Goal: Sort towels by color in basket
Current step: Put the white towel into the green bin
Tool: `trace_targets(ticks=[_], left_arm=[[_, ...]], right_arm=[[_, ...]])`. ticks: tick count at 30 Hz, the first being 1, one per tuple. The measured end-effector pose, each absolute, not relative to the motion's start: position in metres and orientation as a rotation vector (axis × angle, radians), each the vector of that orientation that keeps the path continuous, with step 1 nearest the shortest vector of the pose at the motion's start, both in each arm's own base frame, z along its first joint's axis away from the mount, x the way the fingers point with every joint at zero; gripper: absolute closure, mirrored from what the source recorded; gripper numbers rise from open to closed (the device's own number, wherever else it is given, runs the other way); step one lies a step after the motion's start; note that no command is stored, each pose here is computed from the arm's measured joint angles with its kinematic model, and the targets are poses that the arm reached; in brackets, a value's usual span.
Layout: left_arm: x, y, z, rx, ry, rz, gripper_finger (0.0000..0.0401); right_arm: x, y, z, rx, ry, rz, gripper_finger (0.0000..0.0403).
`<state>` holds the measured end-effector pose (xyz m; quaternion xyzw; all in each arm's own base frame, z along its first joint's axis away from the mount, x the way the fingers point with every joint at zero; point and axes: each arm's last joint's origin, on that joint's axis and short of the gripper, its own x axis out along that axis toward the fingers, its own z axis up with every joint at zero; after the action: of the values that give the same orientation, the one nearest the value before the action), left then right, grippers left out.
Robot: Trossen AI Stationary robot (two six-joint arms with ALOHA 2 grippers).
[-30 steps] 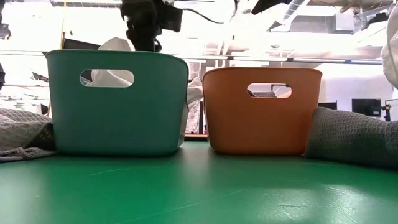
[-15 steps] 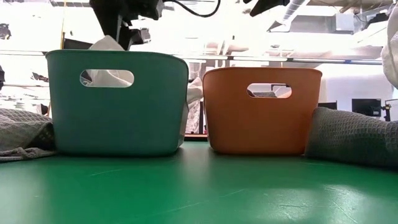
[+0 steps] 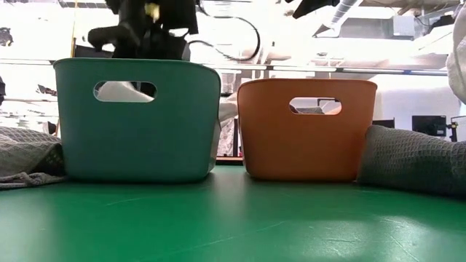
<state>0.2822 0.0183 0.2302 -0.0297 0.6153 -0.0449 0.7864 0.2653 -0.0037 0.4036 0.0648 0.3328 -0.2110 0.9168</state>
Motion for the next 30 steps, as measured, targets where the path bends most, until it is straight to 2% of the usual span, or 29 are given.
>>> trace_targets(ticks=[8, 18, 24, 30], left_arm=[[0.280, 0.020, 0.223, -0.059, 1.344, -0.030, 0.0192], [0.285, 0.021, 0.275, -0.007, 1.342, -0.050, 0.0192], [0.294, 0.024, 0.304, 0.032, 1.229, -0.011, 0.0192], [0.315, 0.026, 0.311, 0.081, 1.028, 0.000, 0.0192]], right_arm=[[0.265, -0.006, 0.404, 0.121, 0.689, -0.437, 0.0097], [0.265, -0.008, 0.403, 0.107, 0.693, -0.439, 0.0097], [0.265, -0.010, 0.404, 0.127, 0.688, -0.450, 0.0097], [0.266, -0.009, 0.404, 0.142, 0.678, -0.453, 0.0097]])
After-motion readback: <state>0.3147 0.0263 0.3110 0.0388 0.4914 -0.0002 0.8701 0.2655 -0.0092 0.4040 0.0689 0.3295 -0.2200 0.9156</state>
